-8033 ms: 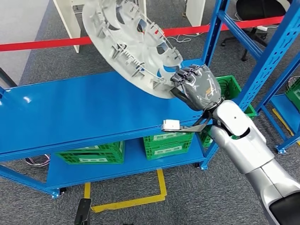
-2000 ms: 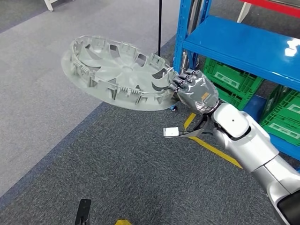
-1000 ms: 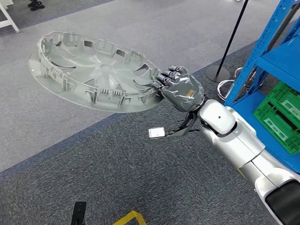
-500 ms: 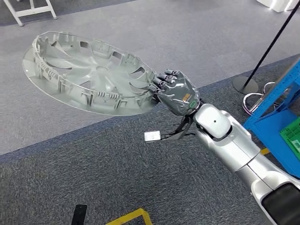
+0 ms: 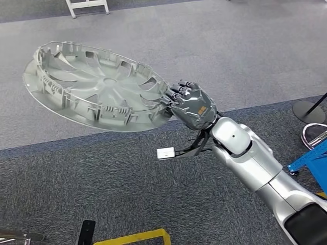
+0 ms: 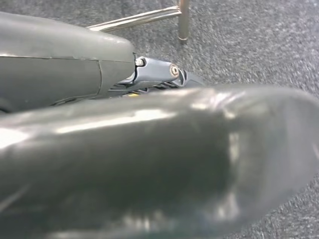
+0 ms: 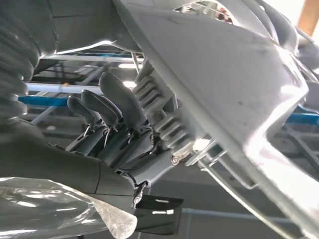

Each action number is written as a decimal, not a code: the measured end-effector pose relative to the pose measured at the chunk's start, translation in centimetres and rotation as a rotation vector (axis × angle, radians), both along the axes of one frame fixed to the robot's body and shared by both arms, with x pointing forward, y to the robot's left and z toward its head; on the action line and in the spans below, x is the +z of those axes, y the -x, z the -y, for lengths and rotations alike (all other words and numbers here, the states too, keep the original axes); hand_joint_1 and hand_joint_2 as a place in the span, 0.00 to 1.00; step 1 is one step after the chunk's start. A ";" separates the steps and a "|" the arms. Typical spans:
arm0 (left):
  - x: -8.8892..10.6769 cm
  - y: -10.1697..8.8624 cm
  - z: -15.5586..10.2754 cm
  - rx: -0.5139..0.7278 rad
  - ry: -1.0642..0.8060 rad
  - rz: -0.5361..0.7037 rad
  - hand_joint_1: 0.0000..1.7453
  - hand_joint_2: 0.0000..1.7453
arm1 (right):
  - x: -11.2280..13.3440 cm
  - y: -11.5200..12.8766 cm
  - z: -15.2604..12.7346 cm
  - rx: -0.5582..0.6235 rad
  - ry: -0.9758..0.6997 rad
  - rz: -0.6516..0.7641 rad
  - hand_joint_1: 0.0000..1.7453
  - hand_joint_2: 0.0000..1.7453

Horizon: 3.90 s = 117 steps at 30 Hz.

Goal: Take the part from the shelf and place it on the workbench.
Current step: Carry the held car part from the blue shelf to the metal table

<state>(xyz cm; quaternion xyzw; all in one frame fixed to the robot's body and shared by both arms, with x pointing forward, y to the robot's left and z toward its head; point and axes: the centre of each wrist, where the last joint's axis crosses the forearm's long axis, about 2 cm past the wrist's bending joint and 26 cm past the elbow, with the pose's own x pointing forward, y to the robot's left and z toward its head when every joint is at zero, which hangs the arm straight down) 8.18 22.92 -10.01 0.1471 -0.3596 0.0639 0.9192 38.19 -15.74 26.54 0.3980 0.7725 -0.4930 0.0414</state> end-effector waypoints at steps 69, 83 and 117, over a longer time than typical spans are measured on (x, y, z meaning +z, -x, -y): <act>-0.1 1.0 0.5 0.081 0.059 -0.024 0.00 0.00 | 1.2 -0.1 -5.0 0.125 0.075 -0.025 1.00 1.00; 0.0 0.5 0.5 0.078 0.049 -0.032 0.00 0.00 | 0.9 0.1 -5.0 0.131 0.071 -0.035 1.00 1.00; -0.2 1.6 0.6 0.081 0.044 -0.041 0.00 0.00 | 0.6 1.1 -6.9 0.178 0.063 -0.057 1.00 1.00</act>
